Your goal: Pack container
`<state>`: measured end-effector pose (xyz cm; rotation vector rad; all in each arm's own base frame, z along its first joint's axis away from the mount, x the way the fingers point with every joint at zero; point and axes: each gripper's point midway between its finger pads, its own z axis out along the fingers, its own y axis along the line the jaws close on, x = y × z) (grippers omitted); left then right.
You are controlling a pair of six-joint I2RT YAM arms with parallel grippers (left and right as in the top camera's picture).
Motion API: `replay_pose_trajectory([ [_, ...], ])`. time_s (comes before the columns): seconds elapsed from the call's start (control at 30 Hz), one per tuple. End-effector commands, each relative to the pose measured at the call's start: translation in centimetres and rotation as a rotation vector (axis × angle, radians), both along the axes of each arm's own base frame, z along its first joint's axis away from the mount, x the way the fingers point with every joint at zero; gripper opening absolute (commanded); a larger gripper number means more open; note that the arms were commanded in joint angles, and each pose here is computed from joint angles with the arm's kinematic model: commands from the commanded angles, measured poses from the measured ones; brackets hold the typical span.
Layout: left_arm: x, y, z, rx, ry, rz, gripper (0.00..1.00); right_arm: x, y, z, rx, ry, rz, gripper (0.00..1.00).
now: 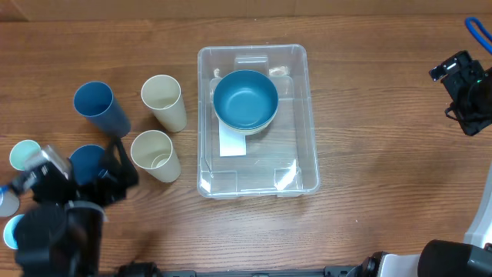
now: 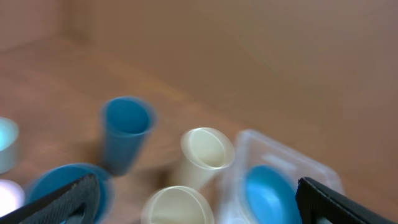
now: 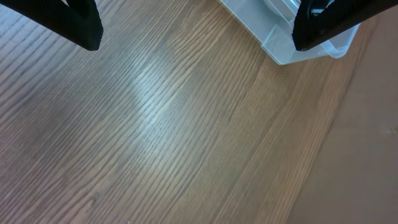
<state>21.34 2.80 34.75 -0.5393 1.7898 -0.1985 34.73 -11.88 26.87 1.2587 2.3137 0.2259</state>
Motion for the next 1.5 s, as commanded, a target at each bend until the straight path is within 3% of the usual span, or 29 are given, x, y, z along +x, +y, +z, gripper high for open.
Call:
replay_pose_trajectory([
  [0.0, 4.0, 4.9, 0.8, 0.154, 0.210, 0.207, 1.00, 0.3, 0.2, 0.7, -0.004, -0.023, 0.003, 1.00],
  [0.07, 5.6, 6.9, 0.6, 0.189, 0.343, 0.234, 1.00, 0.3, 0.2, 0.7, -0.004, -0.022, 0.003, 1.00],
  [0.13, 6.9, 7.7, -0.3, 0.140, 0.471, 0.212, 1.00, 0.3, 0.2, 0.7, -0.004, -0.023, 0.003, 1.00],
  [0.23, 7.3, 8.7, -2.9, 0.159, 0.624, 0.227, 1.00, 0.3, 0.2, 0.7, -0.004, -0.023, 0.003, 1.00],
  [0.33, 5.7, 12.8, -5.4, -0.016, 0.691, 0.464, 1.00, 0.3, 0.2, 0.7, -0.004, -0.023, 0.003, 1.00],
  [0.37, 4.7, 15.8, -7.5, -0.154, 0.737, 0.518, 1.00, 0.3, 0.2, 0.7, -0.004, -0.023, 0.003, 1.00],
  [0.47, 2.5, 19.4, -10.2, -0.402, 0.747, 0.599, 1.00, 0.3, 0.2, 0.7, -0.004, -0.022, 0.003, 1.00],
  [0.57, 0.1, 24.5, -12.5, -0.511, 0.740, 0.724, 1.00, 0.3, 0.2, 0.7, -0.004, -0.022, 0.003, 1.00],
  [0.8, -0.5, 30.6, -17.3, -0.501, 0.794, 0.812, 1.00, 0.3, 0.2, 0.7, -0.004, -0.023, 0.003, 1.00],
  [0.97, -4.2, 34.4, -20.3, -0.580, 0.798, 0.924, 1.00, 0.3, 0.2, 0.7, -0.004, -0.022, 0.003, 1.00],
  [1.13, -7.3, 35.6, -24.6, -0.673, 0.883, 0.951, 0.88, 0.3, 0.2, 0.7, -0.004, -0.022, 0.003, 1.00],
  [1.37, -4.0, 37.6, -28.7, -0.674, 0.831, 0.808, 0.75, 0.3, 0.2, 0.7, -0.004, -0.023, 0.003, 1.00],
  [1.47, -3.0, 37.8, -29.6, -0.673, 0.811, 0.760, 0.50, 0.3, 0.2, 0.7, -0.004, -0.023, 0.003, 1.00],
])
